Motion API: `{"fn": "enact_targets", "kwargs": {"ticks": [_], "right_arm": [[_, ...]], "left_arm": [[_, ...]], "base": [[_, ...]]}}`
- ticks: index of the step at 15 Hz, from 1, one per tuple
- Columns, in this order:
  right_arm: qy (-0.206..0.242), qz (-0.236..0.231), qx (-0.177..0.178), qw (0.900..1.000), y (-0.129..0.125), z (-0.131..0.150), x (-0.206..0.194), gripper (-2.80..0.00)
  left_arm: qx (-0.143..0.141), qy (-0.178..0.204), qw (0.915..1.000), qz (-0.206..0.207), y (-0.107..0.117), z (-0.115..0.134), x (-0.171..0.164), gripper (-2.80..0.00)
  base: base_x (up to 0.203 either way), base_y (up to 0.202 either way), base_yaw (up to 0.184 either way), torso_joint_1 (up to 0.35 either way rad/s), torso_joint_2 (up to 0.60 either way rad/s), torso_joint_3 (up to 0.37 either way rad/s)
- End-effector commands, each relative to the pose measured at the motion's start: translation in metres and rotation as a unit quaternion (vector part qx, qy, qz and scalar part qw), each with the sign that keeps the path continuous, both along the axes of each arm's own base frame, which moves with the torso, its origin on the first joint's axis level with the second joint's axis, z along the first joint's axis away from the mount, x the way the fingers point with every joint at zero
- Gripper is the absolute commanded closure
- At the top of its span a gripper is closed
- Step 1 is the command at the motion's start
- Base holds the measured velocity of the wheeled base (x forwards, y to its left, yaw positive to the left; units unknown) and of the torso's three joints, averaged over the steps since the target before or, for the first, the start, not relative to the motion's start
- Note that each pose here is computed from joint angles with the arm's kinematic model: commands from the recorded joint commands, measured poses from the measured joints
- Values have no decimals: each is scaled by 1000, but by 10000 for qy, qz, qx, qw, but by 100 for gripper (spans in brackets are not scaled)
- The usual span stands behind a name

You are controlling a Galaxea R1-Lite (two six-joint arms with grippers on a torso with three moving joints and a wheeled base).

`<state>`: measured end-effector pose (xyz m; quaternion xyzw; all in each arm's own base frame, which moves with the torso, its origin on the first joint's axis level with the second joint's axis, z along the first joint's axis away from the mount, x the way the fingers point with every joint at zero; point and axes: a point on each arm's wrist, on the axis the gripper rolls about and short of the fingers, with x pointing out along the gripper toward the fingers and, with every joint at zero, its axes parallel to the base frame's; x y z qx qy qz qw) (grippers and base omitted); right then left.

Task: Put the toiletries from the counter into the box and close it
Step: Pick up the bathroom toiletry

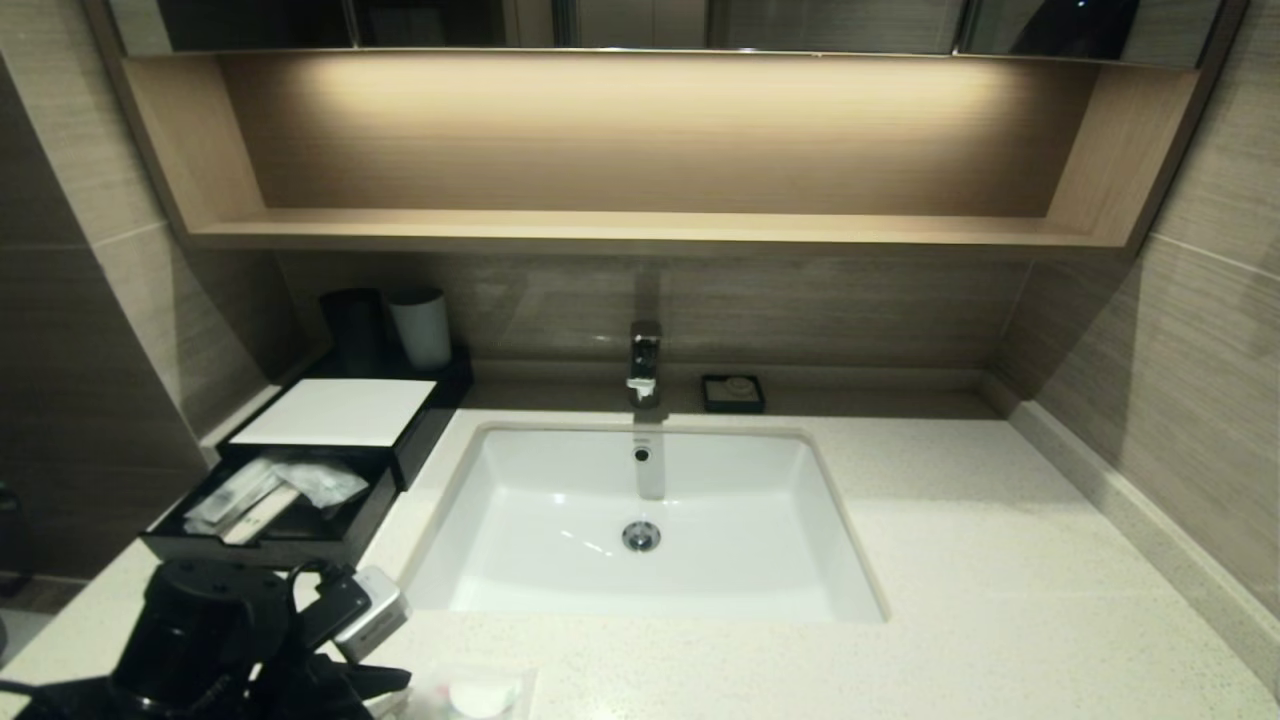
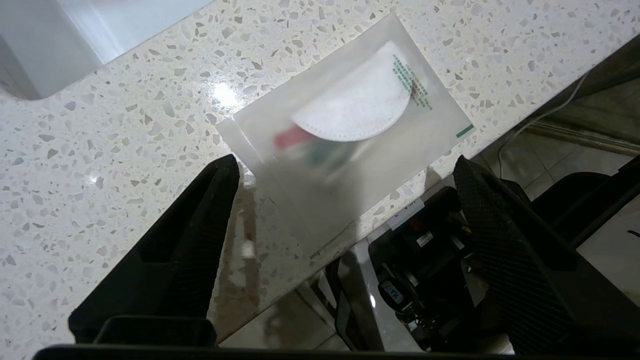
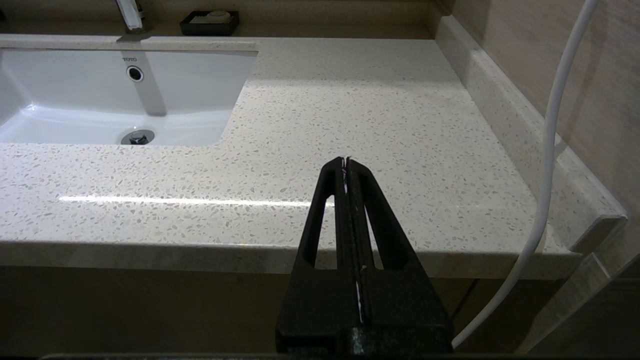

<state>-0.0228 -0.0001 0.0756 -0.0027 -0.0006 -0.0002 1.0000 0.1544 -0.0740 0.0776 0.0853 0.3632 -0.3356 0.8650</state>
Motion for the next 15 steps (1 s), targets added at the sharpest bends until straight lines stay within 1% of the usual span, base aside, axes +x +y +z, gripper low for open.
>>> {"fn": "enact_targets", "kwargs": {"ticks": [1,4,7,11,15], "right_arm": [[6,2,4,10000,0,0,0,0],[6,2,4,10000,0,0,0,0],[6,2,-4,10000,0,0,0,0],[6,2,0,10000,0,0,0,0],[6,2,4,10000,0,0,0,0]], "left_arm": [[39,-1,10000,-54,0,-1,-1,-280],[78,-47,9999,-109,0,-1,-1,-280],[102,-1,9999,-115,-1,-4,2,-280],[101,-102,9998,-170,-2,-8,3,-280],[71,-55,9997,-215,-1,-10,0,-280]], "base": [[0,0,0,0,0,0],[0,0,0,0,0,0],[0,0,0,0,0,0],[0,0,0,0,0,0],[0,0,0,0,0,0]]}}
